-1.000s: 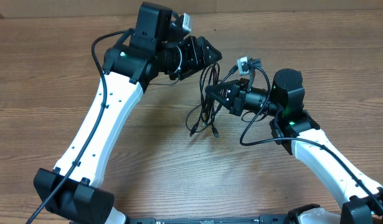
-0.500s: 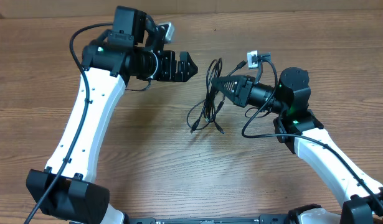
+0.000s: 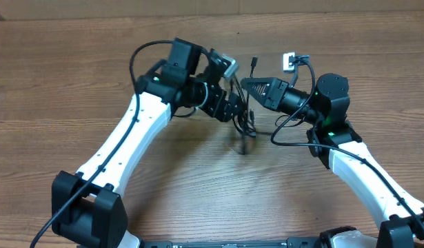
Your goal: Untangle cables
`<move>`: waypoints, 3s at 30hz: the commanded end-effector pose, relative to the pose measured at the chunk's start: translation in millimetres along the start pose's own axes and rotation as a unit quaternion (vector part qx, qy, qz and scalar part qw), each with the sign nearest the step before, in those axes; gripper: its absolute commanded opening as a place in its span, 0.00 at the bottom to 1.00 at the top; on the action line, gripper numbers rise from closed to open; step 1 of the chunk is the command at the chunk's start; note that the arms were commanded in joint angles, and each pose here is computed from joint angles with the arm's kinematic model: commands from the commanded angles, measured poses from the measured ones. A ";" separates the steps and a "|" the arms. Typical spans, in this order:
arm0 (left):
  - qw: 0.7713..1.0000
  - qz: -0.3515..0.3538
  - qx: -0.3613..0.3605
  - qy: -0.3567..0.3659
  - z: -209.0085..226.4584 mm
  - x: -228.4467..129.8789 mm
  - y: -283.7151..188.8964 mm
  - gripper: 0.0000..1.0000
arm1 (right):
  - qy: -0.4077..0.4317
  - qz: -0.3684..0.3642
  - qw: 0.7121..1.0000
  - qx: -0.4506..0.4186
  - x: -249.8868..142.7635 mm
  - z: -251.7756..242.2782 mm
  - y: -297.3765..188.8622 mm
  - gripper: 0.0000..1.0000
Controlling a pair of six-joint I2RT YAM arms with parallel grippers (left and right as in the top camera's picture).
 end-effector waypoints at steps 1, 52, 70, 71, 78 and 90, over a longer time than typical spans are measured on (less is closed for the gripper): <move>0.998 -0.008 0.061 -0.001 9.5 -0.4 -6.0 0.88 | -0.002 -0.028 1.000 -0.006 17.1 1.9 -9.5 0.04; 0.945 0.068 0.170 -0.272 35.6 -55.2 61.7 0.88 | 0.032 -0.071 0.835 -0.545 45.7 -92.3 -147.2 1.00; 0.910 0.096 0.324 -0.239 94.2 -105.4 165.1 0.46 | 0.052 -0.042 0.844 -0.532 35.0 -91.8 -144.6 1.00; 0.907 0.100 0.340 -0.227 97.0 -107.3 162.3 0.40 | 0.052 -0.042 0.844 -0.532 35.0 -91.8 -144.7 1.00; 0.772 0.113 0.621 -0.070 137.7 -109.7 94.8 0.12 | 0.055 -0.038 0.848 -0.526 33.9 -91.0 -143.1 1.00; 0.815 0.113 0.510 -0.253 113.1 -83.4 87.3 0.49 | 0.057 -0.035 0.847 -0.528 32.9 -94.0 -142.6 1.00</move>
Point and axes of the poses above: each gripper's point midway between its finger pads, its own y axis out along the fingers, its own z axis along the line the jaws close on, x = y × z, the point moved 7 cm from there along -y, back along the fingers, and after that the axes turned 10 degrees about -y, right-handed, at the moved point
